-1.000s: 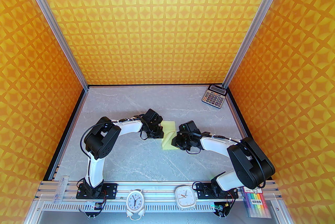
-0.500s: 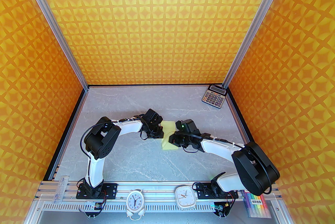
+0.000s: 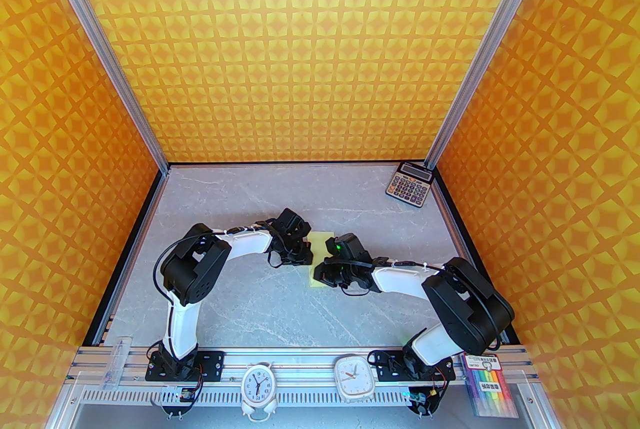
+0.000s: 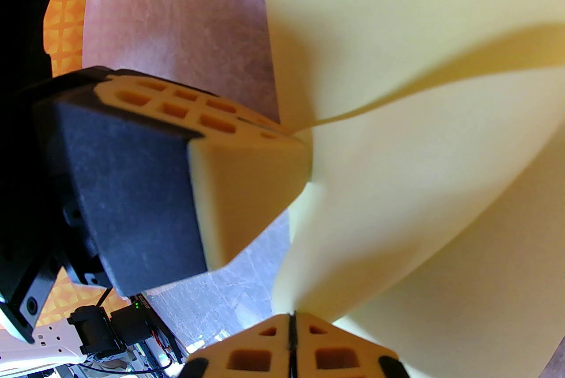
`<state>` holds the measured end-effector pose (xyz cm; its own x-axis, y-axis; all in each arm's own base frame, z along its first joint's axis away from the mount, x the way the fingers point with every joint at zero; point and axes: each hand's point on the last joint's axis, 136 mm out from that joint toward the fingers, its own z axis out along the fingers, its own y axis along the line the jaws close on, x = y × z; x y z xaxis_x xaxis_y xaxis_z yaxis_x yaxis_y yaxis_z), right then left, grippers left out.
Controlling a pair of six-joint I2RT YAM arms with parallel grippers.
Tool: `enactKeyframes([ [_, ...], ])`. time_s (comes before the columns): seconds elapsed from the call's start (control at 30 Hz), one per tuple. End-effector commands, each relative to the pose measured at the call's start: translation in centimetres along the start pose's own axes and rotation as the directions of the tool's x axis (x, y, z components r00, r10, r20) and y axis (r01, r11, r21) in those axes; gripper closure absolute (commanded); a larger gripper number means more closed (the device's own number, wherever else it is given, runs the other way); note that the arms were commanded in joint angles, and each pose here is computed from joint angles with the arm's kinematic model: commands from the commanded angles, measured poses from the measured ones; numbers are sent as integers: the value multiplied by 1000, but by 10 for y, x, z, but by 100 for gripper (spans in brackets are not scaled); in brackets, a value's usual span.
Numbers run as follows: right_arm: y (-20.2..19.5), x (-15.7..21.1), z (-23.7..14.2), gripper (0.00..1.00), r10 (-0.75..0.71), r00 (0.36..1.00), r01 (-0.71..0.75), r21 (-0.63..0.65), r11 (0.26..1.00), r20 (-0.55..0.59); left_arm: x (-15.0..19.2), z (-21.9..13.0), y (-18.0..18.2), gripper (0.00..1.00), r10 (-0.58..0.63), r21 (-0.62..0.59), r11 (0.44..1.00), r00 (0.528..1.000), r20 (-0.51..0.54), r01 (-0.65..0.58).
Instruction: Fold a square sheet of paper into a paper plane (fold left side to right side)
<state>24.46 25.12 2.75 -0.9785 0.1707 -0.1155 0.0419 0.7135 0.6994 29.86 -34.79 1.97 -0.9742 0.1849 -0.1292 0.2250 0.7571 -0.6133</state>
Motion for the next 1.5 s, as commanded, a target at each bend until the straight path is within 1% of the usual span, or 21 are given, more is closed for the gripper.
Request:
enactKeyframes([
  [0.0, 5, -5, 3, 91, -10, 1000, 10, -2, 1000, 7, -2, -1, 7, 100, 1, -27, 1000, 1000, -6, -1],
  [0.67, 2, -5, 4, 91, -11, 1000, 11, 13, 1000, -1, -10, -3, 0, 98, 19, -19, 1000, 1000, 5, -19],
  [1.47, -1, -4, 6, 90, -8, 1000, 8, 27, 1000, -10, -7, 1, 4, 98, 9, -27, 1000, 1000, -8, -9],
])
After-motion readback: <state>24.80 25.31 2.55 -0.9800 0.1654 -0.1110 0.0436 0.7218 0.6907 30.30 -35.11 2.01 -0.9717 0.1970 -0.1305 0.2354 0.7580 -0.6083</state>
